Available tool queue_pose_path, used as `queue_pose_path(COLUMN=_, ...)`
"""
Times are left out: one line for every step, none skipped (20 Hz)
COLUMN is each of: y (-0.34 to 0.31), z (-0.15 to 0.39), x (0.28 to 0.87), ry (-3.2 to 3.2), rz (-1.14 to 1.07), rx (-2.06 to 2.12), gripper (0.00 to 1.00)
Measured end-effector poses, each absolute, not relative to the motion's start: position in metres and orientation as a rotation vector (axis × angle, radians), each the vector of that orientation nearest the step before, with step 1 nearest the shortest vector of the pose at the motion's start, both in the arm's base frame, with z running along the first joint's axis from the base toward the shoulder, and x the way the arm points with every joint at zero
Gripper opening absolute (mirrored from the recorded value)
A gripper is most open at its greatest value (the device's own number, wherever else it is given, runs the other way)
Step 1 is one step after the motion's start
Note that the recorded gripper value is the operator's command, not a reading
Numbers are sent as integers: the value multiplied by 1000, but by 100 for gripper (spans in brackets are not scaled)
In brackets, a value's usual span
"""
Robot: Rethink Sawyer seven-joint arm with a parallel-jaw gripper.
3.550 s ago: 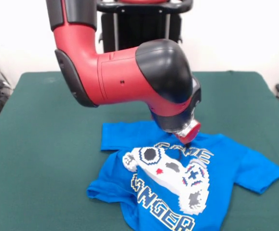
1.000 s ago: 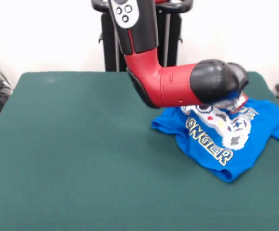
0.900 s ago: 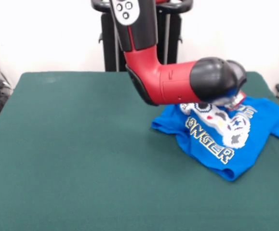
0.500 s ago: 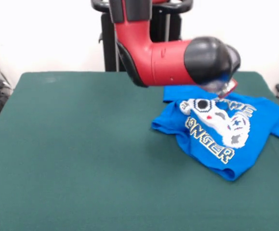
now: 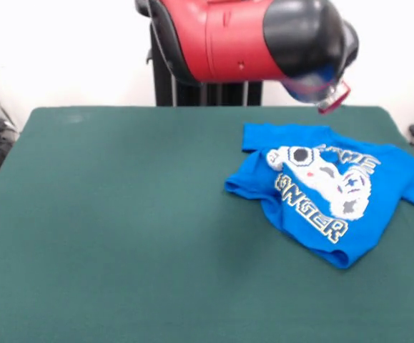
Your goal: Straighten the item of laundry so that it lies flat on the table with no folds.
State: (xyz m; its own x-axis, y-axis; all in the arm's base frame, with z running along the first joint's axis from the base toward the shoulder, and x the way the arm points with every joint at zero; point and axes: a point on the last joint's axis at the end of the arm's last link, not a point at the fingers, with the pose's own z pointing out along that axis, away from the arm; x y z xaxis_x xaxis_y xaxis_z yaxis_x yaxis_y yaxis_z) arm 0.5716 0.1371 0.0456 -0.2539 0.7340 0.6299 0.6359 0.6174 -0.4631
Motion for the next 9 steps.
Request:
queue_pose_path(y=136, z=48, x=576, ry=-1982, rz=143, rx=-1089, gripper=100)
queue_pose_path(y=130, z=53, x=588, ry=-2033, rz=162, rx=-1111, gripper=100)
queue_pose_path(y=128, z=53, x=593, ry=-2058, rz=176, rx=-1119, gripper=100)
queue_pose_path(y=126, z=52, x=596, ry=-2079, rz=190, rx=-1125, gripper=100)
queue_pose_path(y=123, z=50, x=600, ry=-2110, rz=209, rx=-1131, gripper=100)
queue_pose_path(y=120, z=47, x=605, ry=-2161, rz=238, rx=-1142, gripper=100)
queue_pose_path(y=118, z=44, x=609, ry=-2198, rz=256, rx=-1149, gripper=100)
queue_pose_path(y=114, z=38, x=614, ry=-2254, rz=282, rx=-1160, gripper=100)
queue_pose_path(y=113, z=34, x=616, ry=-2282, rz=291, rx=-1167, gripper=100)
